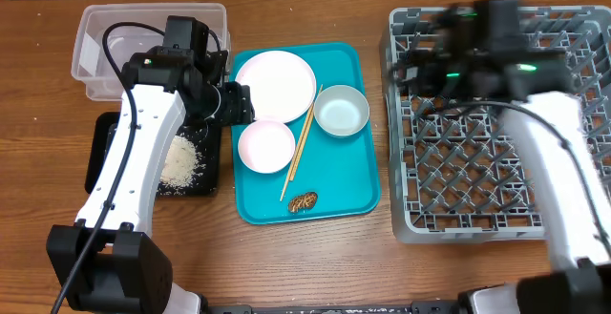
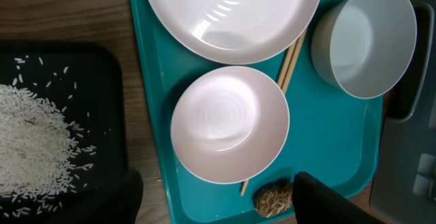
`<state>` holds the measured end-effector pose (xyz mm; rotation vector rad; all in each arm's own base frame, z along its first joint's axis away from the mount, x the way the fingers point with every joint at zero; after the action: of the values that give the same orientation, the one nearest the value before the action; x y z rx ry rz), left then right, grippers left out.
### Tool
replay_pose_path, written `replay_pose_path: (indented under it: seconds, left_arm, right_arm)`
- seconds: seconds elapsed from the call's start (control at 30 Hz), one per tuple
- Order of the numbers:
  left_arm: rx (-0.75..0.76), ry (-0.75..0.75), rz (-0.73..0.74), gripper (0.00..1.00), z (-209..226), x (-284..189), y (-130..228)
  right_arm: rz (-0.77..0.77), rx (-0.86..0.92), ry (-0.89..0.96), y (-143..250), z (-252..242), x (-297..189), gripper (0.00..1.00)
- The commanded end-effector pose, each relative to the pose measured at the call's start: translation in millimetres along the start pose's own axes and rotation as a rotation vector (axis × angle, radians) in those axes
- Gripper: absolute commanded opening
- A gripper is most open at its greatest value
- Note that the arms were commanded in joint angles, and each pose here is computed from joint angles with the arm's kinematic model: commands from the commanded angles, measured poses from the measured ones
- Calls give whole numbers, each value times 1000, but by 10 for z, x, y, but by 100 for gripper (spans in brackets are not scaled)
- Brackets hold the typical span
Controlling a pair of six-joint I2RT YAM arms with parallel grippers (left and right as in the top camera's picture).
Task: Sort waste into correct bins and load items into the dishwasher
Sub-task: 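Reach the right gripper to the grey bowl and grasp its rim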
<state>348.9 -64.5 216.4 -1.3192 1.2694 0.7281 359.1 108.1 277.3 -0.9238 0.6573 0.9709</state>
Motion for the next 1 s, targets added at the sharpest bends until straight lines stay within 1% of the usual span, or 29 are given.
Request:
replay_pose_path:
  seconds: [0.0,0.13,0.23,0.43,0.57,0.73,0.8,0.93,0.97]
  left_arm:
    - [29,-11,-33,72,-21,-100,-38]
    - [29,-11,-31,73,-21,-100,-34]
    - [28,-11,-29,73,-21,-100,-32]
    - [29,-11,-30,72,-21,-100,-33]
    - [29,-11,-31,73,-21,-100,-34]
    - [29,-11,-31,73,-20,-100,-34]
    - [29,-11,-30,73,-21,-100,-33]
    - [29,-11,-30,73,-21,-100,-33]
    - [29,-11,-30,73,-21,-100,-33]
  right_arm:
    - [17,-17,101,34,75,380,85]
    - [73,-48,115,107,147,815,84]
    - [81,-6,197,130,50,1113,84]
    - [148,4,243,219,-88,1477,83]
    - [206,0,275,345,-151,1694,82]
    - [256,-14,297,483,-171,1881,82]
    - [270,-20,303,532,-167,1919,78]
    - [279,-18,309,548,-175,1910,63]
    - [286,-16,314,561,-183,1905,61]
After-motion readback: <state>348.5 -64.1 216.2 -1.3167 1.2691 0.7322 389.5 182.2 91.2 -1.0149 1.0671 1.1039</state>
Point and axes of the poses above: each gripper's point midway between its finger pads, its own x axis out along the fingers, its own z axis along the line the jaws close on, y = z × x, the point moved 6 cm from there along -x, back along the fingers, and after that the axes turned 15 degrees about x, right-handed, at the moved point
